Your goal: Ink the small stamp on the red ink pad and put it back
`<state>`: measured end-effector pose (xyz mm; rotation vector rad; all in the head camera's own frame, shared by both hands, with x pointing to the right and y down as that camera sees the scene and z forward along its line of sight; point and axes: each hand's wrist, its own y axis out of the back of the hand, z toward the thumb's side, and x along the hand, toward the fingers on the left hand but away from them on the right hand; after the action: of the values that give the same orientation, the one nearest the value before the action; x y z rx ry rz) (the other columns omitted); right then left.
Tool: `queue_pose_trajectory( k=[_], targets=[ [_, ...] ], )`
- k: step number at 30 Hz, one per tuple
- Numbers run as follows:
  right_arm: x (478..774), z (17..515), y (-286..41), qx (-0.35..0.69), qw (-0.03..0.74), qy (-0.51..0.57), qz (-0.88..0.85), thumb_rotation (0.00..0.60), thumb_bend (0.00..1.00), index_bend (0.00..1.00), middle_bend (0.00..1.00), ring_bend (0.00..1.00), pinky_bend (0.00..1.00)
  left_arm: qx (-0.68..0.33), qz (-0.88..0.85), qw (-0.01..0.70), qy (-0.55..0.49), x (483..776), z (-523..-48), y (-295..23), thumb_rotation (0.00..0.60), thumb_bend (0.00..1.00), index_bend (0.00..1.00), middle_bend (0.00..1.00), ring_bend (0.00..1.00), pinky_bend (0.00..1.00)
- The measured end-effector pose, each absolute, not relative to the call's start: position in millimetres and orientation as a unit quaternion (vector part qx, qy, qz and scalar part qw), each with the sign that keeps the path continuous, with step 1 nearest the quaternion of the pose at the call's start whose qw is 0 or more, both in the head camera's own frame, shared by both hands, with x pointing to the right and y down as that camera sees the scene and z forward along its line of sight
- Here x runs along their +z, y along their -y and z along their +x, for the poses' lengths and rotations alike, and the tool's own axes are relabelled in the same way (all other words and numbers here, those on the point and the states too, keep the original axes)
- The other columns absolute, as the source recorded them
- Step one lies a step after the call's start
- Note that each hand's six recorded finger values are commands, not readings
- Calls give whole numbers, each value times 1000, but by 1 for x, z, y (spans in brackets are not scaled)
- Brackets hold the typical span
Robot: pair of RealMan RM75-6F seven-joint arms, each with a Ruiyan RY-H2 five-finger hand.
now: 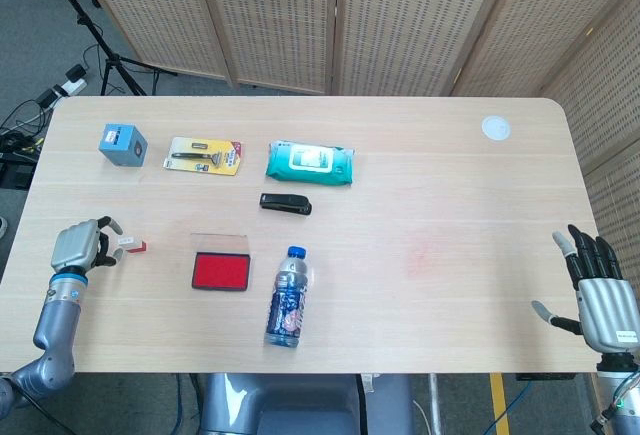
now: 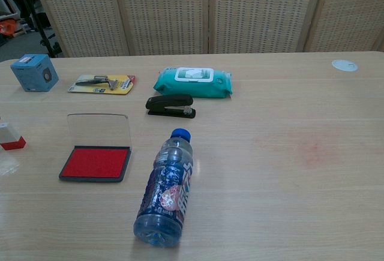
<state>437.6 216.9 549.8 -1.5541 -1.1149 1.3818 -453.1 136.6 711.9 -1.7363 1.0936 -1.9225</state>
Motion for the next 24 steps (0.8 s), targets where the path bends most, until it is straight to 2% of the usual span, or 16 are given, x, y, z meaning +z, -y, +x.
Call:
queue_pose_trajectory(
  k=[12,24],
  targets=[
    [552,437,-217,543,378,435,-610,600,0,0,0,0,0,-676,-611,156,-382,722,-455,-135,600,335,466,885,911,866],
    [553,439,-216,545,375,436,-610,600,0,0,0,0,0,-676,-611,162,-379,726,-450,-133,600,354,539,885,911,866]
  ],
)
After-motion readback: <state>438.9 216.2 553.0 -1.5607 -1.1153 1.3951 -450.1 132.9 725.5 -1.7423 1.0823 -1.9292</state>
